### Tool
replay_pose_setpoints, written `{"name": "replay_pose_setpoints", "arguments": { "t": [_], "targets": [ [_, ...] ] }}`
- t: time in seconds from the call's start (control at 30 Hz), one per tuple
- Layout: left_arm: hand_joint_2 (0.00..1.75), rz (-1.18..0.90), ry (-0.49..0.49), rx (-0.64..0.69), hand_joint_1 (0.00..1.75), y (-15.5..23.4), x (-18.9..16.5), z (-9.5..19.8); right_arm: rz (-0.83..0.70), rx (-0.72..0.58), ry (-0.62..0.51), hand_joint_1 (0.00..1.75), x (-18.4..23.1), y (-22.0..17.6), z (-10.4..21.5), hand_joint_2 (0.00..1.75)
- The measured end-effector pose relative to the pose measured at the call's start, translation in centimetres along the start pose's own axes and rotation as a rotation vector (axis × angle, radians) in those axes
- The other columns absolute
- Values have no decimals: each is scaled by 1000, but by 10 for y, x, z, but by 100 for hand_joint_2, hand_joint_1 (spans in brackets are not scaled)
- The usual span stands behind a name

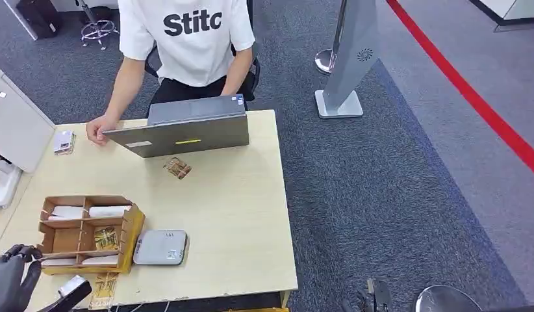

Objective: Pass the card to the sensor for recognition and then transmit it.

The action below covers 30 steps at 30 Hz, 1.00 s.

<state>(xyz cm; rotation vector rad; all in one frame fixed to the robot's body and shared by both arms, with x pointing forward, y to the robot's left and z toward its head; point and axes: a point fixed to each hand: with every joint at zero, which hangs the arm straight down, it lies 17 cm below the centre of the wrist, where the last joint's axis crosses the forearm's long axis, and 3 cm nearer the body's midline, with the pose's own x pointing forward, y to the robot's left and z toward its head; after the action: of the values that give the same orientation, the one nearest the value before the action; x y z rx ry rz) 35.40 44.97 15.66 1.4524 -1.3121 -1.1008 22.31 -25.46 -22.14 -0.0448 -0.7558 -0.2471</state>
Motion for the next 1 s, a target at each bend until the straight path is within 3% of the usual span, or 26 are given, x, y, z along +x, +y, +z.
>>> {"name": "replay_pose_setpoints", "arguments": {
  "t": [0.27,0.6,0.8,1.0],
  "targets": [
    [175,-14,-18,122,175,45,-6,-24,-1,-1,-7,0,1,0,0,175],
    [175,-28,81,320,175,145,-53,-105,3,6,-13,0,3,1,0,175],
    [175,-34,171,297,175,165,-95,-146,6,18,-14,0,7,5,-2,175],
    [175,-46,200,290,175,166,-105,-161,8,19,-13,0,9,9,-3,175]
  ]
}}
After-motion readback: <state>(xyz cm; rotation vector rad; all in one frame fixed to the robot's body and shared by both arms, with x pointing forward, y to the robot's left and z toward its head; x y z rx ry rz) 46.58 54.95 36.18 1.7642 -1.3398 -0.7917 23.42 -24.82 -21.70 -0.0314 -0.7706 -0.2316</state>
